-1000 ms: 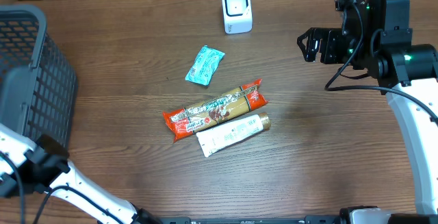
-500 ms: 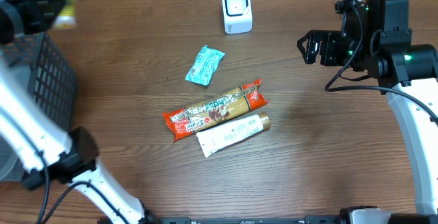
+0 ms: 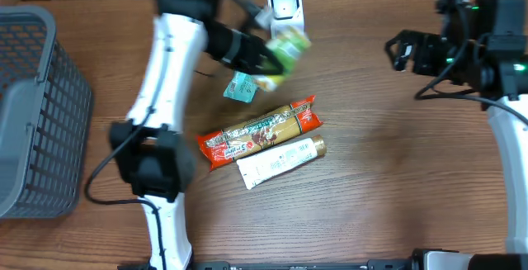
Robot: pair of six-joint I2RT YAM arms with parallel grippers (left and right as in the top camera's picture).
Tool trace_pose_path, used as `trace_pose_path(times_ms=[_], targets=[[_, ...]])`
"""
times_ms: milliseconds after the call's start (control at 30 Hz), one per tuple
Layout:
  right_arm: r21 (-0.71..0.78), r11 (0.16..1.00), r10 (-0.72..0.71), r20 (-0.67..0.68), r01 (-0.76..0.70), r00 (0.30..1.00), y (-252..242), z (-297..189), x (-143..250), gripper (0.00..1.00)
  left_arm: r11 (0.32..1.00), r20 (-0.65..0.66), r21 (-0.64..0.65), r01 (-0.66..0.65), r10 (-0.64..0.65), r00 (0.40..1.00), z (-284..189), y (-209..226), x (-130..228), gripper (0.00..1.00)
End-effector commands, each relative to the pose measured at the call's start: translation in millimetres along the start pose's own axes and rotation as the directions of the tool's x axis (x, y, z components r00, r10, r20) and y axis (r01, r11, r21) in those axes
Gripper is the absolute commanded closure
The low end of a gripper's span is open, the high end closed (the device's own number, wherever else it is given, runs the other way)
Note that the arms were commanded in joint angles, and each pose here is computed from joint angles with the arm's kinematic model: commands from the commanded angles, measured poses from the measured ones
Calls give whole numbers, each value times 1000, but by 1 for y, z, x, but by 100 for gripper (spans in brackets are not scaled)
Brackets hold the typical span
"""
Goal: Scan the item barcode
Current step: 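Carry the green tea bottle right and set it beside the spaghetti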
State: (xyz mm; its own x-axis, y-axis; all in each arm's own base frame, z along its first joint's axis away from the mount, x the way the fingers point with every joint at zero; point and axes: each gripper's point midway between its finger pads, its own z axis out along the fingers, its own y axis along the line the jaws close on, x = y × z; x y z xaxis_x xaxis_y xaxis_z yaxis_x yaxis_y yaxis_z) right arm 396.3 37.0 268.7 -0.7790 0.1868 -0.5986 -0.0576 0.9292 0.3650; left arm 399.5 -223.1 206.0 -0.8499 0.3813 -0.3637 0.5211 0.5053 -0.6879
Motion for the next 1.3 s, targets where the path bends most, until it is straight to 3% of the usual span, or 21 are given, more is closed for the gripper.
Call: trace_pose_path(times_ms=[0, 167, 267, 600, 767, 800, 833, 867, 967, 1100, 1267], targets=[[-46, 998, 46, 44, -44, 998, -9, -17, -13, 0, 988, -2, 150, 22, -22, 1000, 46, -29, -2, 96], [-32, 994, 106, 53, -105, 993, -32, -27, -14, 0, 982, -33, 184, 49, -43, 999, 114, -39, 3, 96], [-18, 992, 126, 55, -126, 990, -41, -30, -13, 0, 977, -50, 204, 56, -47, 998, 145, -48, 7, 91], [-1, 991, 133, 54, -133, 990, -45, -30, -12, 0, 972, -133, 201, 124, -99, 986, 201, -54, 23, 96], [13, 991, 133, 55, -134, 990, -48, -30, -12, 0, 943, -237, 228, 243, -188, 953, 235, -36, 48, 96], [15, 991, 133, 56, -135, 989, -48, -30, -12, 0, 933, -252, 255, 255, -191, 949, 238, -37, 51, 93], [16, 991, 133, 56, -135, 989, -48, -30, -12, 0, 920, -268, 285, 269, -193, 944, 242, -38, 54, 84], [16, 991, 133, 56, -134, 990, -48, -30, -12, 0, 907, -278, 319, 276, -189, 942, 244, -40, 55, 68], [16, 991, 133, 56, -134, 989, -48, -30, -12, 0, 874, -292, 396, 281, -171, 941, 248, -43, 56, 49], [15, 991, 132, 55, -133, 990, -48, -30, -12, 0, 860, -289, 430, 274, -156, 944, 246, -46, 54, 32], [16, 990, 138, 43, -139, 989, -47, -29, -9, 0, 852, -233, 468, 233, -135, 963, 225, -49, 33, 21]])
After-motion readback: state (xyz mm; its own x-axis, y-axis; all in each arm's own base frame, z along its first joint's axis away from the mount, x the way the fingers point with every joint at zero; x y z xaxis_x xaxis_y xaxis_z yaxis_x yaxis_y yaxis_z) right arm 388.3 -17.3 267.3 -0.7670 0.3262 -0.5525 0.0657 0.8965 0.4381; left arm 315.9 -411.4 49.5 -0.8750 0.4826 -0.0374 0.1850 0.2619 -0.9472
